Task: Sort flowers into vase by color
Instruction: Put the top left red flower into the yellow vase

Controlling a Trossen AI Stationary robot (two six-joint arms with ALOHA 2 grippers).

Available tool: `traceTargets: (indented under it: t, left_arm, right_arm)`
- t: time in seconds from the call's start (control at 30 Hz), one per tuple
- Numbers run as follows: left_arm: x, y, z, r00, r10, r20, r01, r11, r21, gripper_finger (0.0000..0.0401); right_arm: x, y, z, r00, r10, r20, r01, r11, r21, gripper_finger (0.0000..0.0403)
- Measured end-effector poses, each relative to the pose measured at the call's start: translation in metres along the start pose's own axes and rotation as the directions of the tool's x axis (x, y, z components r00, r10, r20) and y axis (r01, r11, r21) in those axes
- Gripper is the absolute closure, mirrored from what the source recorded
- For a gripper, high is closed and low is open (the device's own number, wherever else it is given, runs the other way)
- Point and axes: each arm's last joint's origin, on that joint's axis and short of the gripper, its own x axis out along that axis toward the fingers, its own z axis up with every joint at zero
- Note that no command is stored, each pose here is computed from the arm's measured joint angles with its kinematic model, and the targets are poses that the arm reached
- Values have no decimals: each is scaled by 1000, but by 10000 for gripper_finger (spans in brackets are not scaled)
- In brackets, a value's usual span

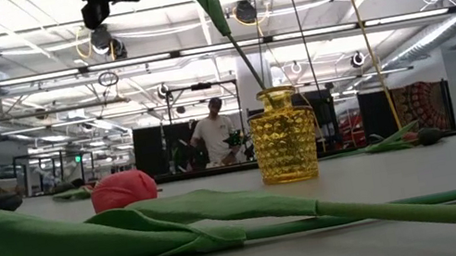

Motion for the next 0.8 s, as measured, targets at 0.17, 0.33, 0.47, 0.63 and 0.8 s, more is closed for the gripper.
traceTargets:
  t: [0.17, 0.33, 0.47, 0.63, 0.8]
  left_arm:
    - [0, -4, -1, 999, -41, -13, 41, 999, 31, 398]
    - [1, -8, -3, 997, -73, -26, 74, 995, 59, 398]
    - [1, -9, -3, 997, -75, -27, 77, 995, 61, 398]
    - [1, -9, -3, 997, -73, -27, 75, 995, 67, 398]
    - [1, -8, -3, 998, -54, -21, 55, 996, 69, 399]
  right_arm:
    - [0, 0, 0, 1000, -8, 7, 8, 1000, 4, 257]
    - [0, 0, 0, 1000, -10, 8, 10, 1000, 4, 257]
    - [0, 0, 0, 1000, -10, 8, 10, 1000, 4, 257]
    - [0, 0, 0, 1000, -10, 7, 10, 1000, 4, 257]
    - [0, 0, 0, 1000, -11, 6, 11, 1000, 3, 274]
